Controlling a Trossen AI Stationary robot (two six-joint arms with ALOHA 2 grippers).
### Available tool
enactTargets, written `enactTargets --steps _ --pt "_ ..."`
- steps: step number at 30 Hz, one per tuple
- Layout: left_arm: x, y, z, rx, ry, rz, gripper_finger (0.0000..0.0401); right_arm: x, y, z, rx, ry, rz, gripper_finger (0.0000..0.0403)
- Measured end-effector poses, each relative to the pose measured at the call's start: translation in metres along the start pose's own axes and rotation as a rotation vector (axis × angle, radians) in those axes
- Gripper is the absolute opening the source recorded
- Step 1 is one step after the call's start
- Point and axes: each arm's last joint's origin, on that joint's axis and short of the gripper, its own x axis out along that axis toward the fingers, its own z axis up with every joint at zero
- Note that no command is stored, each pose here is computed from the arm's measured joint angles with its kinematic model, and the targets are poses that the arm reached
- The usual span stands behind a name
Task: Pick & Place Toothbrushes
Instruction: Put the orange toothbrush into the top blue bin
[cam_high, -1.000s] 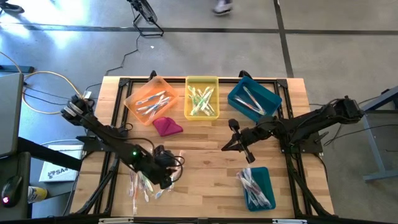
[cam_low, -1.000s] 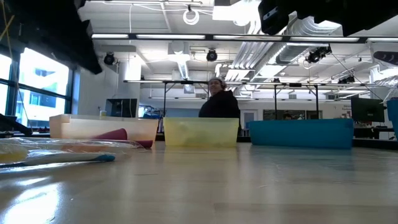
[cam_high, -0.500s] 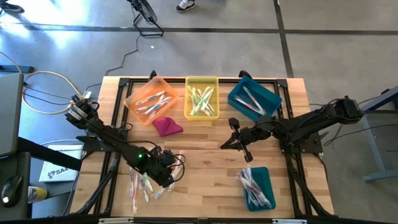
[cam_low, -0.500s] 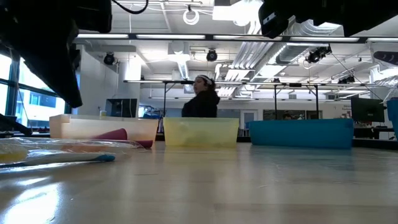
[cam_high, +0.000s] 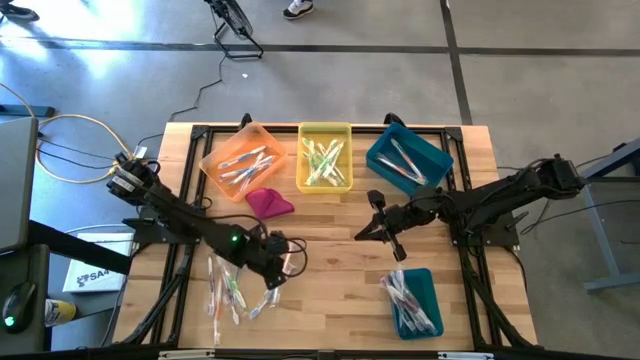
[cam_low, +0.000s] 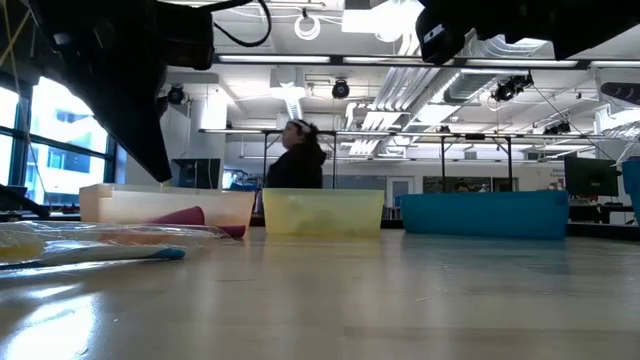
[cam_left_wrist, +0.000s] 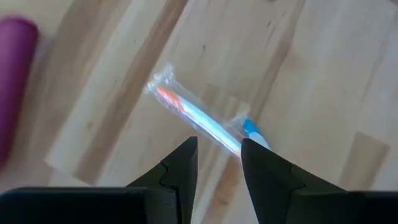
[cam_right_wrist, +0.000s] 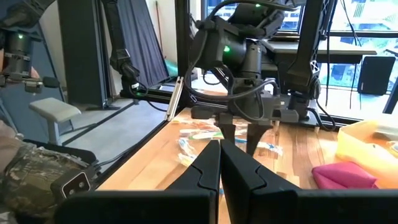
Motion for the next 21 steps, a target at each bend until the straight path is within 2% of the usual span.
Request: enactTargets --steps 3,11,21 --pt "0.002 0.004 0.004 0.031 -0.004 0.009 0.0120 0.000 0.000 0.000 0.000 0.000 0.000 0.0004" --pt "0.006 0.012 0.013 -0.003 0.013 0.003 0.0124 0.000 0.000 0.000 0.000 0.000 0.000 0.0004" --pt "0.029 0.012 0.010 -0.130 0.074 0.030 0.0199 0.000 0.000 -0.001 -0.011 0.013 0.000 0.0004"
